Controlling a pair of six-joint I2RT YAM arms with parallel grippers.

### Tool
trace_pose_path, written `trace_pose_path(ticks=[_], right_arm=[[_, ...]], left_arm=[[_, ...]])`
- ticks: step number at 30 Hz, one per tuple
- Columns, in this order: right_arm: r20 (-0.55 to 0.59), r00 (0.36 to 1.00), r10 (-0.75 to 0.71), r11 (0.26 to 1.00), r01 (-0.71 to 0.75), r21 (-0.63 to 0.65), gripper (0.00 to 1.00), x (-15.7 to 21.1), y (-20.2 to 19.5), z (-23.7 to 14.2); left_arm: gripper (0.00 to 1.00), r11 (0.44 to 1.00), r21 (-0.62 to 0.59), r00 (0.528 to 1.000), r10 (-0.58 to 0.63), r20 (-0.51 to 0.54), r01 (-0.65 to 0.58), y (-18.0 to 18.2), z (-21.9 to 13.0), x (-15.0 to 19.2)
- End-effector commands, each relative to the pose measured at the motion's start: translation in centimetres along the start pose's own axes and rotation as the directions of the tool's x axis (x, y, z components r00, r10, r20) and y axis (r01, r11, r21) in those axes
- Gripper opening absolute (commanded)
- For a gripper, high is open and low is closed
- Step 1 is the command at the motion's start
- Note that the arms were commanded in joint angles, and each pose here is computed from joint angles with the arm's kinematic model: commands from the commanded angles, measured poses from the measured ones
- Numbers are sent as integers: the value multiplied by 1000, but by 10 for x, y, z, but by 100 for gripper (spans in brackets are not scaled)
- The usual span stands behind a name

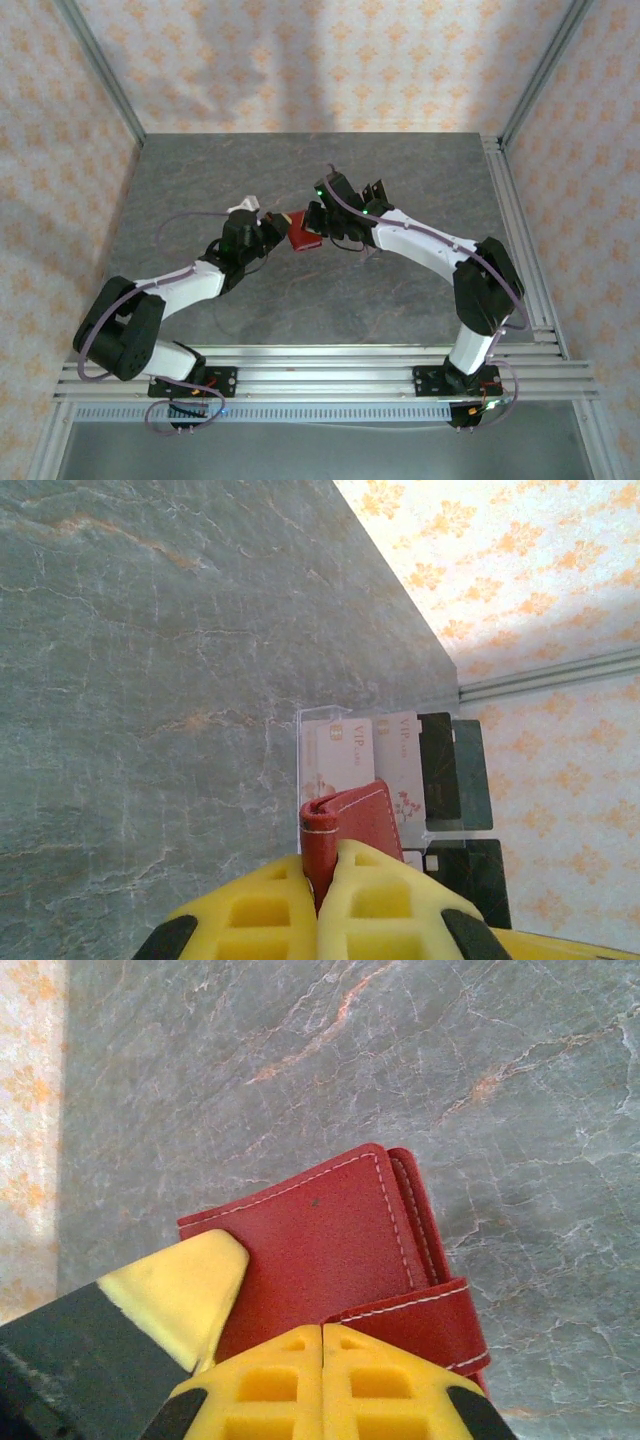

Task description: Put the credit cards into the card holder

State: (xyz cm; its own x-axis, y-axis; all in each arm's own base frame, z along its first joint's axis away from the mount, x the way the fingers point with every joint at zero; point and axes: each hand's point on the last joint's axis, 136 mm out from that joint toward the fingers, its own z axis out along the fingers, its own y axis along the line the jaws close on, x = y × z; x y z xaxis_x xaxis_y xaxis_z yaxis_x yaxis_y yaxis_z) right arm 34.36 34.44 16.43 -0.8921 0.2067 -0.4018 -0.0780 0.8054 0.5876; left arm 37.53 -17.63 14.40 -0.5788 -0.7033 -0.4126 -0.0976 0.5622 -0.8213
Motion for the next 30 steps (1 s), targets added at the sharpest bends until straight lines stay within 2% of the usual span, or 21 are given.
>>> trace_pose_path(ticks=[1, 7, 11, 12, 13, 14, 15, 21, 30], right_arm=[[44, 998, -42, 998, 39, 54, 0, -6, -14, -23], [68, 998, -11, 996, 5, 85, 0, -16, -40, -35], [62, 998, -14, 999, 11, 41, 0, -16, -35, -35], [54, 998, -14, 1000, 14, 7, 7, -14, -29, -35], [40, 999, -16, 999, 17, -29, 24, -12, -22, -35], [28, 999, -22, 999, 23, -49, 34, -10, -17, -35], [10, 999, -32, 998, 33, -58, 38, -5, -12, -33], [-43, 996, -72, 996, 70, -58, 47, 11, 5, -17], [-70, 995, -75, 996, 71, -50, 48, 17, 13, 7]], left_arm=[[0, 995, -31, 995, 92, 46, -91, -7, -12, -15], [0, 982, -53, 982, 182, 50, -179, -9, -23, -18], [0, 975, -52, 976, 216, 39, -214, -11, -25, -16], [0, 973, -53, 973, 226, 38, -224, -11, -25, -17], [0, 971, -52, 972, 234, 37, -232, -12, -25, -17], [0, 970, -50, 970, 240, 39, -238, -13, -25, -17], [0, 969, -49, 969, 243, 37, -241, -13, -26, -17], [0, 969, -41, 970, 243, 30, -242, -15, -23, -16], [0, 968, -24, 967, 251, 29, -251, -23, -21, -14]])
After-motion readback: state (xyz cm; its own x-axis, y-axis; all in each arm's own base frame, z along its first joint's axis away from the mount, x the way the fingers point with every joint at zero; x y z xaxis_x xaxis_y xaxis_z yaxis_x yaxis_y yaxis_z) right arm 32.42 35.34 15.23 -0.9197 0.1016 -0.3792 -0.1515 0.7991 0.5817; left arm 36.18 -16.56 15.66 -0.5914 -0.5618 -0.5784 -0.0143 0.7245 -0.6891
